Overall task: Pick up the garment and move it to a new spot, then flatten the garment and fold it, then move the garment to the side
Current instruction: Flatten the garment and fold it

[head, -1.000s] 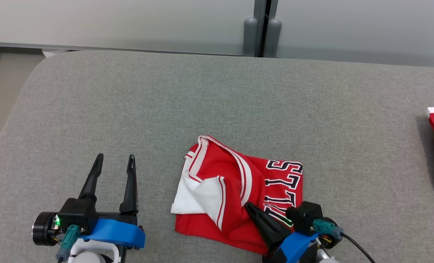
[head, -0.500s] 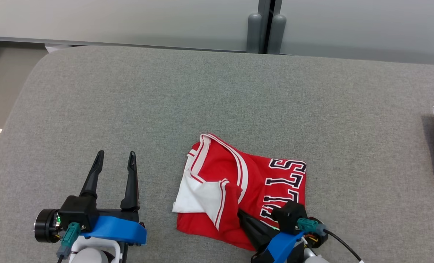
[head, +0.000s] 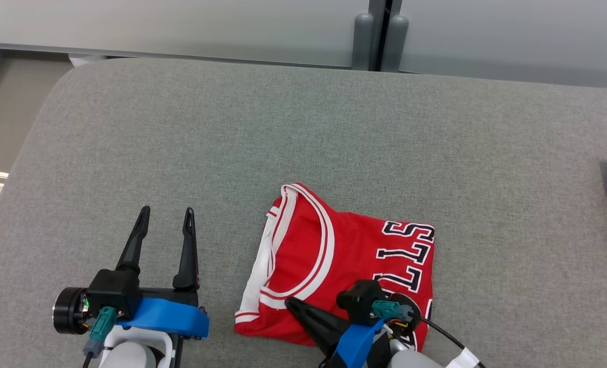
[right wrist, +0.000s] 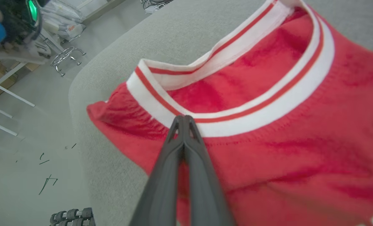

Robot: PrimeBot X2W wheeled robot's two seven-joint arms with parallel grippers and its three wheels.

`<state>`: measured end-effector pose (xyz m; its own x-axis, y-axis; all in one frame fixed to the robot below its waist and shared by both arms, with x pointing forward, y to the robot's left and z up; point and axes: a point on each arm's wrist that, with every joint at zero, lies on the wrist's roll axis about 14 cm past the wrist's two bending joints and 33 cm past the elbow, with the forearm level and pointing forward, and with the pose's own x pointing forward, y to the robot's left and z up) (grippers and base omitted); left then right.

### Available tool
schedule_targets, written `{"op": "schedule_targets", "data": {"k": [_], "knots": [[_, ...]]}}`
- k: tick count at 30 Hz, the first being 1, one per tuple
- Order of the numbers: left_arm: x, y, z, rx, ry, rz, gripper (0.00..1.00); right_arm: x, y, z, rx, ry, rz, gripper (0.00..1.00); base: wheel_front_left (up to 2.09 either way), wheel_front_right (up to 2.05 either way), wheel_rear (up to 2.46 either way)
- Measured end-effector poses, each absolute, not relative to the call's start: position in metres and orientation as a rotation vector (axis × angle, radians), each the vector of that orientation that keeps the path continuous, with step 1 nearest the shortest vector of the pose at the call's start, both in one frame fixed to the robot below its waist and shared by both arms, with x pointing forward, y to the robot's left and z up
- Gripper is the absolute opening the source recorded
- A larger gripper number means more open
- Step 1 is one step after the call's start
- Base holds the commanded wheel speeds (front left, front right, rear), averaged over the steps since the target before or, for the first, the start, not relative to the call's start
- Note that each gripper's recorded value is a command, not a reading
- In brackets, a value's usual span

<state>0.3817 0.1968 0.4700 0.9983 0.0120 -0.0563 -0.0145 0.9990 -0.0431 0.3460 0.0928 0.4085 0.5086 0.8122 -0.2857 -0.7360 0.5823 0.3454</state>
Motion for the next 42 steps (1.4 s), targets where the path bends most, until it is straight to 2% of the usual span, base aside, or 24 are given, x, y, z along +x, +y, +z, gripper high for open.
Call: {"op": "schedule_targets", "data": {"k": [9, 13, 14, 15, 20, 27, 34, 42], "knots": [[0.38, 0.199, 0.468, -0.053, 0.059, 0.025, 1.0, 0.317, 0.116, 0.401, 0.148, 0.509, 1.071, 0.0, 0.0, 0.0, 0.0], [0.377, 0.2, 0.468, -0.054, 0.061, 0.03, 1.0, 0.323, 0.123, 0.427, 0.197, 0.395, 1.079, 0.0, 0.0, 0.0, 0.0], [0.375, 0.2, 0.466, -0.054, 0.065, 0.03, 1.0, 0.328, 0.122, 0.436, 0.216, 0.36, 1.069, 0.08, 0.0, 0.0, 0.0], [0.372, 0.199, 0.466, -0.052, 0.068, 0.028, 1.0, 0.338, 0.119, 0.457, 0.252, 0.28, 1.045, 1.0, 0.0, 0.0, 0.0], [0.368, 0.193, 0.467, -0.047, 0.065, 0.006, 1.0, 0.377, 0.067, 0.493, 0.278, 0.111, 0.871, 1.0, 0.0, 0.0, 0.0], [0.365, 0.181, 0.471, -0.031, 0.064, -0.043, 1.0, 0.407, -0.058, 0.512, 0.222, -0.011, 0.496, 1.0, 0.0, 0.0, 0.0], [0.36, 0.171, 0.473, -0.018, 0.072, -0.082, 1.0, 0.388, -0.157, 0.522, 0.148, -0.038, 0.207, 1.0, 0.0, 0.0, 0.0], [0.344, 0.167, 0.474, -0.007, 0.085, -0.099, 1.0, 0.348, -0.191, 0.524, 0.117, -0.008, 0.081, 1.0, 0.0, 0.0, 0.0]]}}
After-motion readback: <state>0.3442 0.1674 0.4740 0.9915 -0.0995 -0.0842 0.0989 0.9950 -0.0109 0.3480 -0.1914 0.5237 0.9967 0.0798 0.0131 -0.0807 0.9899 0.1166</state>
